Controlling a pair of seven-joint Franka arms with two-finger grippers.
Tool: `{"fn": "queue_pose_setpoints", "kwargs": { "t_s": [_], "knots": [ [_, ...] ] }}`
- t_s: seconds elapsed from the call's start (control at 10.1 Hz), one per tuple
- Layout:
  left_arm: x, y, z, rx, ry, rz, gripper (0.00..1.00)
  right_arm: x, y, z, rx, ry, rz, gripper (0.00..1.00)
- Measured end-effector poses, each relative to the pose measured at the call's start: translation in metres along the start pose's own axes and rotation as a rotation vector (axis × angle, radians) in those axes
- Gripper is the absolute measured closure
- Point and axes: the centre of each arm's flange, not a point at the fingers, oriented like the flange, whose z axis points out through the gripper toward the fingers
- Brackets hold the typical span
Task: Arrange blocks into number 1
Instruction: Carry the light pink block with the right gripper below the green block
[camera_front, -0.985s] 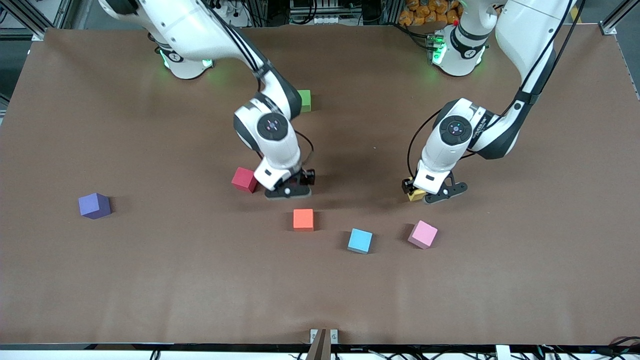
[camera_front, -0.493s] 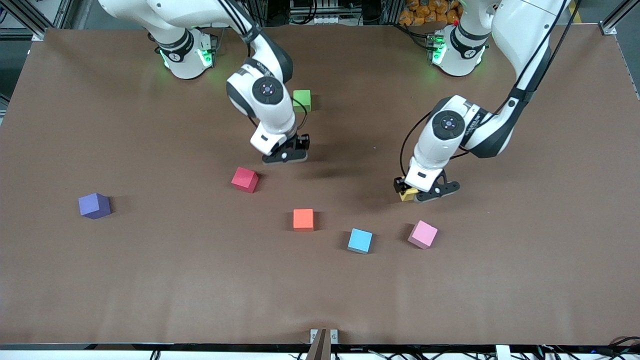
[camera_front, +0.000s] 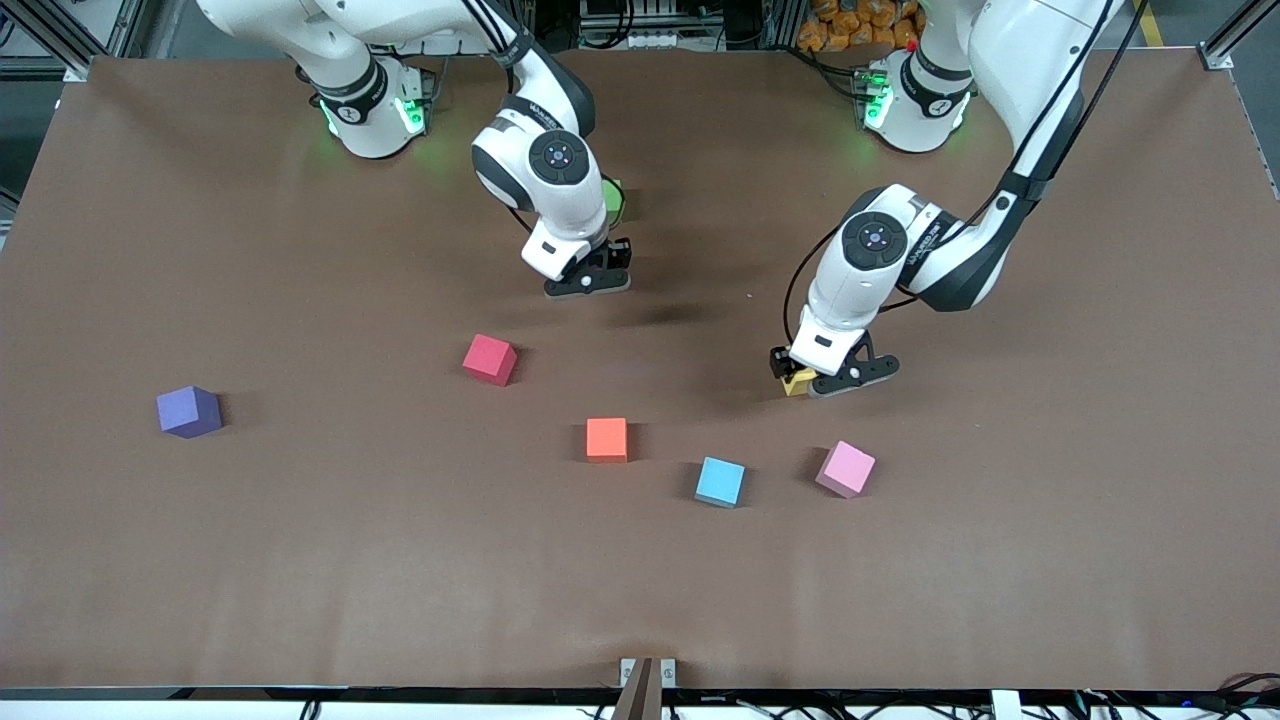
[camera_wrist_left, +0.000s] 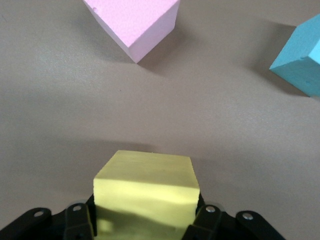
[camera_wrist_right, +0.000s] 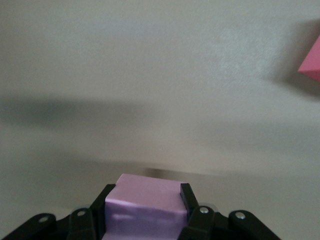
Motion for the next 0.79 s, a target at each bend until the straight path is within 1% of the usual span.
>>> {"fn": "queue_pose_setpoints", "kwargs": {
  "t_s": [0.3,0.49,0.79],
  "knots": [
    [-0.001,0.001,0.000,0.000,-0.001,0.001,0.35,-0.016,-0.008,0.008,0.012,-0.004,-0.001,0.42],
    [-0.001,0.001,0.001,0.000,-0.002,0.001,0.35,-0.025,-0.010,0.014,0.009,-0.013,-0.006,0.42],
    [-0.002,0.001,0.003,0.002,-0.005,0.001,0.35,-0.031,-0.011,0.017,0.014,-0.013,-0.003,0.42]
  ]
}}
